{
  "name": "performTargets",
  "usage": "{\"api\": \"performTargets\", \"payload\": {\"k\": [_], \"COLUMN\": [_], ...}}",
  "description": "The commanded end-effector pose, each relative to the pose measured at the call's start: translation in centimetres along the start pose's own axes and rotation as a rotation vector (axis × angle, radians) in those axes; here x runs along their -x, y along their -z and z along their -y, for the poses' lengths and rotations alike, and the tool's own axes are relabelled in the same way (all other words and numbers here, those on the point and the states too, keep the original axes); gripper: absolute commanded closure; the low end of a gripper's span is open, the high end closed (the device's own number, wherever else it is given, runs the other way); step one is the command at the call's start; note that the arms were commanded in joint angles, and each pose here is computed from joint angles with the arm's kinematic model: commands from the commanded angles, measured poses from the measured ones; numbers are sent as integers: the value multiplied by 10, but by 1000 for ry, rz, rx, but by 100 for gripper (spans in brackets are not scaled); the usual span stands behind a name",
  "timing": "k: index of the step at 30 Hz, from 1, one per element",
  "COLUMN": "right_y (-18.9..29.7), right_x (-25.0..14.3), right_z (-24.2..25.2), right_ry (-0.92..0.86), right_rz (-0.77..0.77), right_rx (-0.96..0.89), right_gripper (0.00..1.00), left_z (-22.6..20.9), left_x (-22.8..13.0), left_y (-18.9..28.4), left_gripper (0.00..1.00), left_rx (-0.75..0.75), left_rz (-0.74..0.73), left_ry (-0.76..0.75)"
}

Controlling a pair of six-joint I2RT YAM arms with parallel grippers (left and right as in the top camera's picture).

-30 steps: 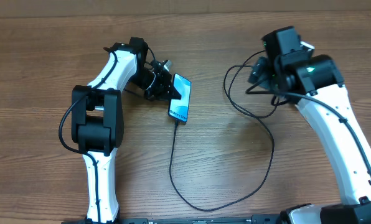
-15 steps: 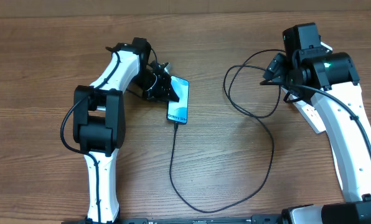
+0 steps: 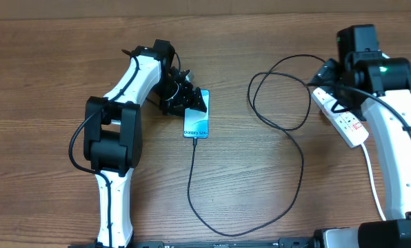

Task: Plug charger to phone and switch on socket
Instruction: 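Set the phone flat on the table, open left gripper, lift away, then move the right gripper over the power strip's orange switch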

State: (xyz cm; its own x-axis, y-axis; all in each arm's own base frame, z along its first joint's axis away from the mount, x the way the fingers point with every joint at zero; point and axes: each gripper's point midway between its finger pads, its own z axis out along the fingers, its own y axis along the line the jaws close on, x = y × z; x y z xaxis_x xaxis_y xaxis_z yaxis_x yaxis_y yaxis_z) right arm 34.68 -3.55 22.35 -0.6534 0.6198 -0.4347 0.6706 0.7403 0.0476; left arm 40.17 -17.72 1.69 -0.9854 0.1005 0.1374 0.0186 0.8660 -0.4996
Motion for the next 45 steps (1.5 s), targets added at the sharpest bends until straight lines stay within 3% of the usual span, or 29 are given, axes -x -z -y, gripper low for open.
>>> {"api": "performTargets", "payload": {"k": [1,8,14,18,20,21,24,31,45], "right_y": [0,-13,-30,-49,-61,-68,-89,-107,-147], "right_x": [17,46,70,84,89,89,88,83,72], "right_z": [15,60,97,114,122,124,134,131,104], "right_ry": [-54,-186,-274,-315,-336,-342,-357,-352,11], "right_rz": [27,56,77,83,77,69,30,-20,-58], "right_rx": [-20,-103,-162,-190,-208,-216,-249,-239,-69], "right_gripper": [0,0,0,0,0,0,0,0,0], "left_z": [-27,-25,5,35,41,41,29,18,18], "left_x": [1,16,31,22,16,14,5,4,4], "left_y": [-7,27,109,176,209,221,261,268,267], "left_gripper": [21,21,20,18,12,0,0,0,0], "left_rx": [114,122,96,122,186,216,346,417,417], "left_rz": [-4,66,266,435,537,575,701,721,719], "left_ry": [35,71,12,-102,-111,-95,-12,11,12]}}
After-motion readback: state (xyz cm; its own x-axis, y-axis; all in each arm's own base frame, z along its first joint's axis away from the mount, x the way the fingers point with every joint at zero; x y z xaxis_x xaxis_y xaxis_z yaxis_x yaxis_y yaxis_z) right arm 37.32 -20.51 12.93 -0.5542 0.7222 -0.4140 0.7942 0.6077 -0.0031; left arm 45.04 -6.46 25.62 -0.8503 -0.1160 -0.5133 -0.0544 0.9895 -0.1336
